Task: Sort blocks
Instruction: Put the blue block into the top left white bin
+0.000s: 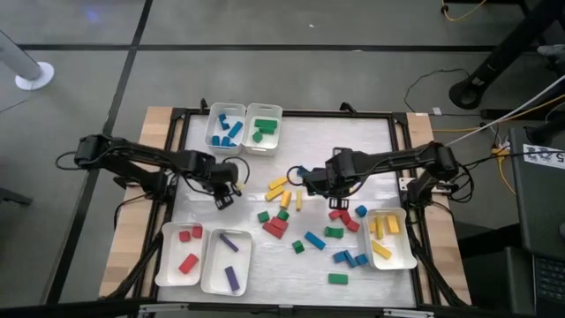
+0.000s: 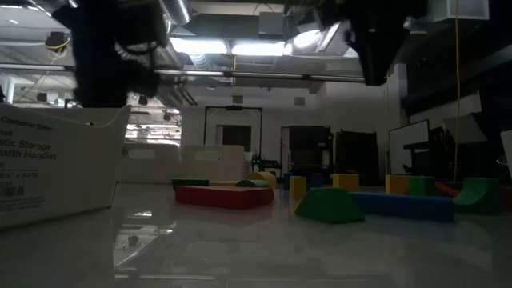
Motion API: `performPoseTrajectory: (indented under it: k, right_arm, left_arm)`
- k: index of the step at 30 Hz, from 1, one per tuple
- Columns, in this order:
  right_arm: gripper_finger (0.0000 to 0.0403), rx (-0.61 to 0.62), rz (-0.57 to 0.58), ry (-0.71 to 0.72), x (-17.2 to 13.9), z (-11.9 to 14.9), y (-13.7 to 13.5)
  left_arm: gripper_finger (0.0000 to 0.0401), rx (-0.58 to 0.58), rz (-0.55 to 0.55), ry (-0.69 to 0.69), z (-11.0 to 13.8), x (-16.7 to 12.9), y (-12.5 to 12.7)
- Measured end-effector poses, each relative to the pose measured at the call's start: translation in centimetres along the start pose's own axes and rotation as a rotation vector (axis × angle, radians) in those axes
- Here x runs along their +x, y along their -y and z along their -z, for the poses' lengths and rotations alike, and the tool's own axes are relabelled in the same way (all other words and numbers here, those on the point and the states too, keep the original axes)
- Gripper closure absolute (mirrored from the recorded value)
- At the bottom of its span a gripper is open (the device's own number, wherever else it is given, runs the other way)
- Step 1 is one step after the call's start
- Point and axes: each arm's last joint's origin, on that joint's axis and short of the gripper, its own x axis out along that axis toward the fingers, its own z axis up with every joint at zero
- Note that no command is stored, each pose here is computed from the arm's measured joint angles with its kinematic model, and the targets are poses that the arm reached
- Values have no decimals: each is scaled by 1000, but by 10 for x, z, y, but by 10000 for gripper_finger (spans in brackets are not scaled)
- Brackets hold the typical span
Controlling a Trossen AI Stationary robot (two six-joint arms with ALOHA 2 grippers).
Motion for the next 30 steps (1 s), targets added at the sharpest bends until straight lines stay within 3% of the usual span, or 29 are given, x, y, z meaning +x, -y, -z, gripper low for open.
performPoseTrajectory:
  k: [8, 15, 21, 30]
  right_arm:
    - [233, 181, -96, 27, 38, 21, -29]
    - [233, 390, -139, 18, 78, 31, -58]
    - [233, 575, -142, -37, 91, 39, -64]
    - [233, 682, -159, -37, 106, 42, -67]
  left_arm:
    - [285, 48, 22, 175, -40, -24, -17]
    - [285, 1, -18, 322, -68, -39, -50]
    - [285, -41, -69, 352, -76, -43, -76]
    - [285, -65, -114, 365, -78, -44, -97]
